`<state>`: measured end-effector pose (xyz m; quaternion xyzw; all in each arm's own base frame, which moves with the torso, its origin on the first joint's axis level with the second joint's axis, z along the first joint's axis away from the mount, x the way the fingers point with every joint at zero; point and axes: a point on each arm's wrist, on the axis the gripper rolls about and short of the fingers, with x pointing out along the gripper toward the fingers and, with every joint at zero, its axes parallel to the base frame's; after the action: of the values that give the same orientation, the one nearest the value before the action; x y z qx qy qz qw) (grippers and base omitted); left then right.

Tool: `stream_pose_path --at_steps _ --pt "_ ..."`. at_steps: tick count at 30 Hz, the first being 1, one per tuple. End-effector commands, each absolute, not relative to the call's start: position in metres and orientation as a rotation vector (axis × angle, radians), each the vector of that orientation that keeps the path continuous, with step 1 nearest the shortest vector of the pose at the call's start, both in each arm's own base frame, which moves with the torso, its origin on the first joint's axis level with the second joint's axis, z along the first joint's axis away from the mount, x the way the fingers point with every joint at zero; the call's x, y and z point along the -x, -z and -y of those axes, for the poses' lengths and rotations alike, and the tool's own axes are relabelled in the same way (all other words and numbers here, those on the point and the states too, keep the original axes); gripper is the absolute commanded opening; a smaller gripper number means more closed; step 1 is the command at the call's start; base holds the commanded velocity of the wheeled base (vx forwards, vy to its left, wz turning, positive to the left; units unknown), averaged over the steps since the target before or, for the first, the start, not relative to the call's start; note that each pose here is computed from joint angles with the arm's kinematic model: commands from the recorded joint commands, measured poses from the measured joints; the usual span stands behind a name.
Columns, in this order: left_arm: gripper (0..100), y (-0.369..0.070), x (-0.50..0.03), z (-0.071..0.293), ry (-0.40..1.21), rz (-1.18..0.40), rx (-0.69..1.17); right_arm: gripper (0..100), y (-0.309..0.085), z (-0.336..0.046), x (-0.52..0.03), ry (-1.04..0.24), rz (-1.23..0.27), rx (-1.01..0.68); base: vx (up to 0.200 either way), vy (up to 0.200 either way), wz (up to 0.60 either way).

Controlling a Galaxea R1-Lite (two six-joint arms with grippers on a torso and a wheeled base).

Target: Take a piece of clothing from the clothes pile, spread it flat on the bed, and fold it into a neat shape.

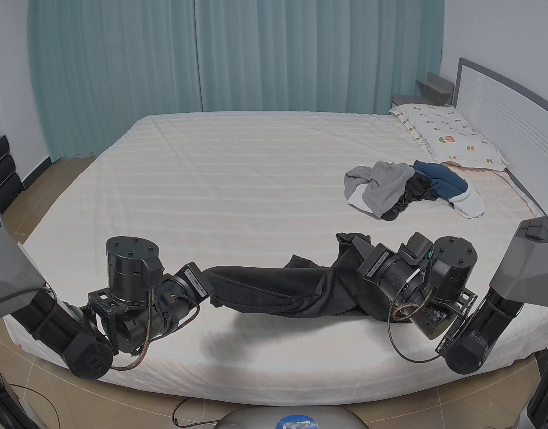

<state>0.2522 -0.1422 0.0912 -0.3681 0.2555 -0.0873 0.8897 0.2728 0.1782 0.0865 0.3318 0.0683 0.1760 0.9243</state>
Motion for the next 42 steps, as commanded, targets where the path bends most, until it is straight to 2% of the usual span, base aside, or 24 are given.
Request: stream_pose_path --at_steps 1,14,29,37,41,42 --pt "0 -0.089 -0.252 0.143 0.180 -0.538 0.762 0 -0.088 -0.178 -0.273 -0.367 -0.131 -0.685 0.000 0.200 0.00" --pt "0 -0.090 -0.251 0.142 0.182 -0.530 0.765 0 -0.088 -0.177 -0.272 -0.364 -0.133 -0.684 0.000 0.200 0.00" --pt "0 -0.089 -0.249 0.149 0.206 -0.543 0.761 0 -0.097 -0.165 -0.265 -0.363 -0.109 -0.623 0.000 0.000 0.00" --pt "0 -0.081 -0.233 0.151 0.212 -0.590 0.730 0 -0.110 -0.147 -0.231 -0.377 -0.127 -0.619 -0.200 0.000 0.00" --pt "0 -0.088 -0.228 0.148 0.209 -0.563 0.737 0 -0.117 -0.140 -0.214 -0.392 -0.124 -0.620 -0.200 0.000 0.00" --pt "0 -0.102 -0.217 0.144 0.230 -0.524 0.747 0 -0.127 -0.133 -0.195 -0.415 -0.104 -0.630 -0.200 0.000 0.00"
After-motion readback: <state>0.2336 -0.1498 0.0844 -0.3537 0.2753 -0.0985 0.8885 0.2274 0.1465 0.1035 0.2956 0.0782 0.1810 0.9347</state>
